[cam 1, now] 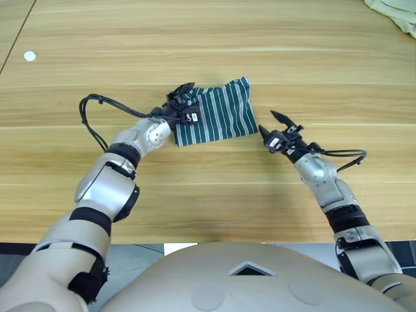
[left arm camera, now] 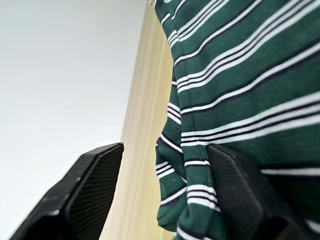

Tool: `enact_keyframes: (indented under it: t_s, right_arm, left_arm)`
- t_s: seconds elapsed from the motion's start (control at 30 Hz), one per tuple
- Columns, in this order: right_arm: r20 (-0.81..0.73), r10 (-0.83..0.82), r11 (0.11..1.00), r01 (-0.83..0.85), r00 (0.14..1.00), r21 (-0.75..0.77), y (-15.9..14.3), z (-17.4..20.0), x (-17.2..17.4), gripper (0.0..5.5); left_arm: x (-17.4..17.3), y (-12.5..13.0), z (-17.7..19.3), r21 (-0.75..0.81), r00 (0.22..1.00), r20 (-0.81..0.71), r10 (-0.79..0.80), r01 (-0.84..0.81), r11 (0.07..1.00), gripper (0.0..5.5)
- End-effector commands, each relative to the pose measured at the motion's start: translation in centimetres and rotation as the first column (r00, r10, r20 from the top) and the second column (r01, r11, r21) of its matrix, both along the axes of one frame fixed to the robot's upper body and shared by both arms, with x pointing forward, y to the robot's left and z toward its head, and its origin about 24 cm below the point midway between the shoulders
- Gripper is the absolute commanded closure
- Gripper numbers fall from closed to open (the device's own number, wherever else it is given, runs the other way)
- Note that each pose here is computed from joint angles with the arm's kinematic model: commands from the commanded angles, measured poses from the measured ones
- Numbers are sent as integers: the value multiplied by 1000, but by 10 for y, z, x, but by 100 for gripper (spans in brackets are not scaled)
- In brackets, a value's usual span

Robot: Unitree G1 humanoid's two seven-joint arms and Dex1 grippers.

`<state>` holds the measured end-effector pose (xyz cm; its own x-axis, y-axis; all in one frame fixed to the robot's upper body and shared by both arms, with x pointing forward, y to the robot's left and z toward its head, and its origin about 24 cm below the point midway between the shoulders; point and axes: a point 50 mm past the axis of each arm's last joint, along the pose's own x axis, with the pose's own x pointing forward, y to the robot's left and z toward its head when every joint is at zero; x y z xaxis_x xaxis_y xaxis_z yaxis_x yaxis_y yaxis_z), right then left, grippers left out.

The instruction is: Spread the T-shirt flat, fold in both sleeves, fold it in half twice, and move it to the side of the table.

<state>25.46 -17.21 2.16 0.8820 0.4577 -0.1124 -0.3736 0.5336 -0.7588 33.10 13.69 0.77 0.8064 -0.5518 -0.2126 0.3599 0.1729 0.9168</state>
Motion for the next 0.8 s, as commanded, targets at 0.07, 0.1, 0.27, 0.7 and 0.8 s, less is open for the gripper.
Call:
enact_keyframes:
  t_s: [0.07,0.1,0.27,0.7,0.8]
  right_arm:
    - [130,59,971,-87,990,221,34,40,19,285]
    - [121,94,960,-122,988,252,46,42,23,285]
    - [11,248,927,-240,969,290,97,28,40,285]
    - [-646,129,852,249,752,460,92,-27,83,285]
    - [-693,78,723,437,717,535,81,-20,95,285]
  left_arm:
    - [5,7,19,-95,990,137,39,-26,995,238]
    - [7,10,29,-143,980,191,52,-24,989,238]
    - [19,36,60,-189,926,336,173,-114,975,238]
    - [11,80,79,-601,790,329,518,-248,759,238]
    - [7,84,72,-625,793,292,535,-265,734,238]
